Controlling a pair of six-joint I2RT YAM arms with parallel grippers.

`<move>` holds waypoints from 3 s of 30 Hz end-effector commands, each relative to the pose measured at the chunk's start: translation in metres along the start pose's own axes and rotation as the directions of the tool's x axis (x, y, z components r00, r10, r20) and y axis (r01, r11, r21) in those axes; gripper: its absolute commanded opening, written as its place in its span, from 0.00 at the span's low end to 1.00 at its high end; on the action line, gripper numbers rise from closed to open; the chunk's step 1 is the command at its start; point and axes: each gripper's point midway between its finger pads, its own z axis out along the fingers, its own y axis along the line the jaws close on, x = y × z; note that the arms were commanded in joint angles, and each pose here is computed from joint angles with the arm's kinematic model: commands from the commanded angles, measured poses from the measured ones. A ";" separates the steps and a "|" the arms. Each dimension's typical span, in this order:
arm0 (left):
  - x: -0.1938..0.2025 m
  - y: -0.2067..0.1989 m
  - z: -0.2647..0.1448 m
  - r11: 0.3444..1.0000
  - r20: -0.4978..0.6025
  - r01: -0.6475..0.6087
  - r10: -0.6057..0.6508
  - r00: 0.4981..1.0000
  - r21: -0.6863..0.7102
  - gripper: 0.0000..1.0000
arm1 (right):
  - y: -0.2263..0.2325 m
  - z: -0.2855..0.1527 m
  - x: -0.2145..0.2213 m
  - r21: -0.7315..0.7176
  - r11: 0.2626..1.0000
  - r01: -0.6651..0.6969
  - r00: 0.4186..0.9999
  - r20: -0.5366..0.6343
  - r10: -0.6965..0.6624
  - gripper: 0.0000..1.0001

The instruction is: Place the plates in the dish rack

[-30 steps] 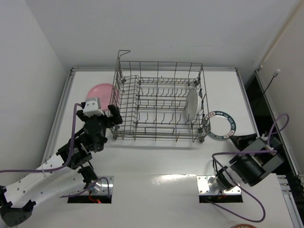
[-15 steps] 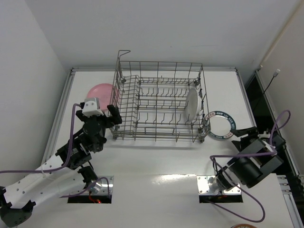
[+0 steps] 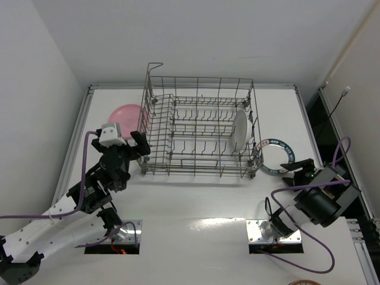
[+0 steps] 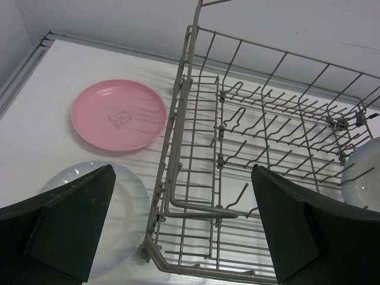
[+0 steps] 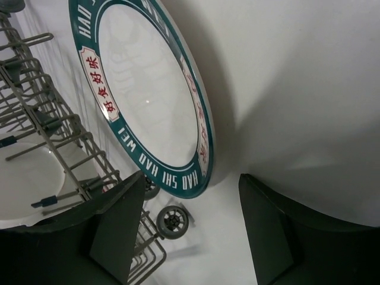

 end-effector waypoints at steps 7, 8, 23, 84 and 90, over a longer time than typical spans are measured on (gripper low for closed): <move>-0.013 0.002 -0.004 0.999 0.051 0.050 -0.050 0.997 -0.004 1.00 | 0.029 0.027 -0.036 -0.011 1.000 0.024 0.999 0.048 -0.023 0.57; -0.013 0.002 -0.004 0.999 0.051 0.050 -0.050 0.997 -0.004 1.00 | 0.034 0.029 -0.034 -0.027 0.999 0.034 0.999 0.041 -0.033 0.56; -0.019 0.008 -0.006 0.997 0.070 0.067 -0.065 0.995 -0.027 1.00 | 0.061 0.060 -0.045 -0.114 0.993 0.020 1.000 0.002 -0.020 0.32; -0.007 -0.001 -0.002 1.000 0.037 0.018 -0.018 0.999 -0.012 1.00 | 0.315 -0.169 0.024 -0.034 0.619 0.785 0.512 0.598 -0.617 0.00; -0.007 -0.001 -0.002 1.000 0.037 0.018 -0.018 0.999 -0.012 1.00 | 0.317 -0.137 0.062 0.001 0.592 0.806 0.504 0.525 -0.686 0.00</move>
